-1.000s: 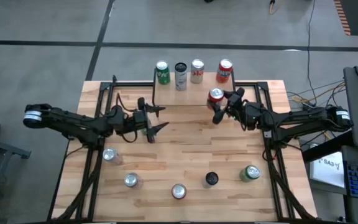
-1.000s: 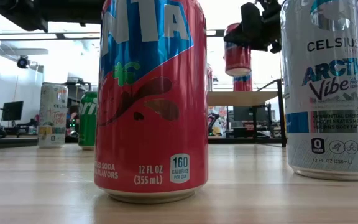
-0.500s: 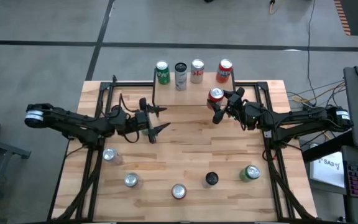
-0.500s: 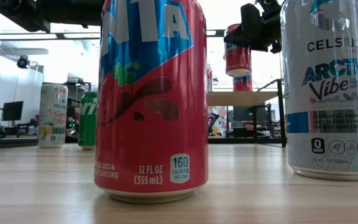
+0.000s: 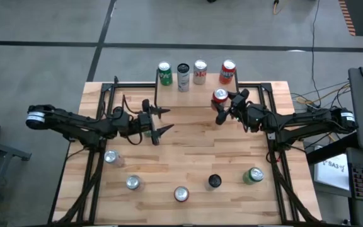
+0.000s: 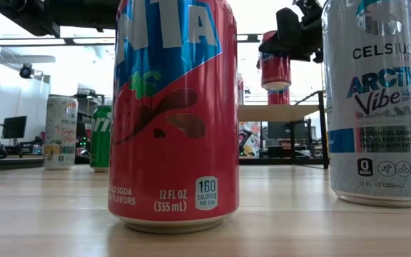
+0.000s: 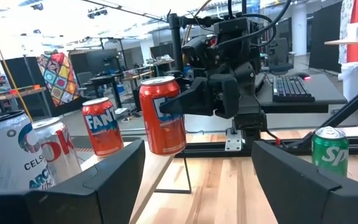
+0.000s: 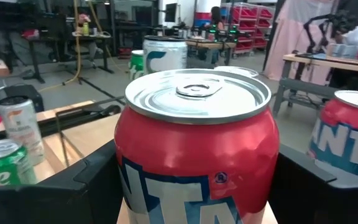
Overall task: Place canned beverage on shelf
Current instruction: Put the top orange soda can on the shelf aligned with the other orange soda can
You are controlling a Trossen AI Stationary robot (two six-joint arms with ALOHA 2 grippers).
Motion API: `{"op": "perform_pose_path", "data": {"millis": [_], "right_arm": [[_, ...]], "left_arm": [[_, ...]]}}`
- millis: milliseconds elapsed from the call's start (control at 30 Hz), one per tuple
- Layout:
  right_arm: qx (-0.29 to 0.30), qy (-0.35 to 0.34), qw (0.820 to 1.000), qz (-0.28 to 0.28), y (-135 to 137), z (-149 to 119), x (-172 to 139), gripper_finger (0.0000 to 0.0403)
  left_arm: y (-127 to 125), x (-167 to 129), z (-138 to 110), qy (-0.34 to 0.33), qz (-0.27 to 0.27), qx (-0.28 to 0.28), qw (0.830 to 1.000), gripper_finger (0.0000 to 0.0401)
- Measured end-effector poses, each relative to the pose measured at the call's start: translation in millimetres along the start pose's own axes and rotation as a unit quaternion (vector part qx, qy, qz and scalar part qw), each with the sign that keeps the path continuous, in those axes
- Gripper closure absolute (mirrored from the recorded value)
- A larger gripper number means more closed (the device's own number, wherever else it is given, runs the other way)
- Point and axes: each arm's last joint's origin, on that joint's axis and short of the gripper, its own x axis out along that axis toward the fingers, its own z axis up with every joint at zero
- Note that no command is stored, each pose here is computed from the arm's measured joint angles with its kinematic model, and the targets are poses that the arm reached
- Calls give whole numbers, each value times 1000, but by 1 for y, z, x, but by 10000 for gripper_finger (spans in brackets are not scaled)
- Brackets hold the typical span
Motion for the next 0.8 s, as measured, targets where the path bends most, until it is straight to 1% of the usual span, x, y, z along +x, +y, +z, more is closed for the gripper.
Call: {"op": "perform_pose_path", "data": {"millis": [200,500,800], "right_arm": [[13,2,1000,-10,-1,-2,0,112],[6,8,999,-33,-3,-6,1,112],[-2,13,999,-38,-5,-8,1,112]], "left_arm": [[0,0,0,-1,1,0,1000,120],[0,0,0,-1,1,0,1000,120],[0,0,0,-1,2,0,1000,120]]}}
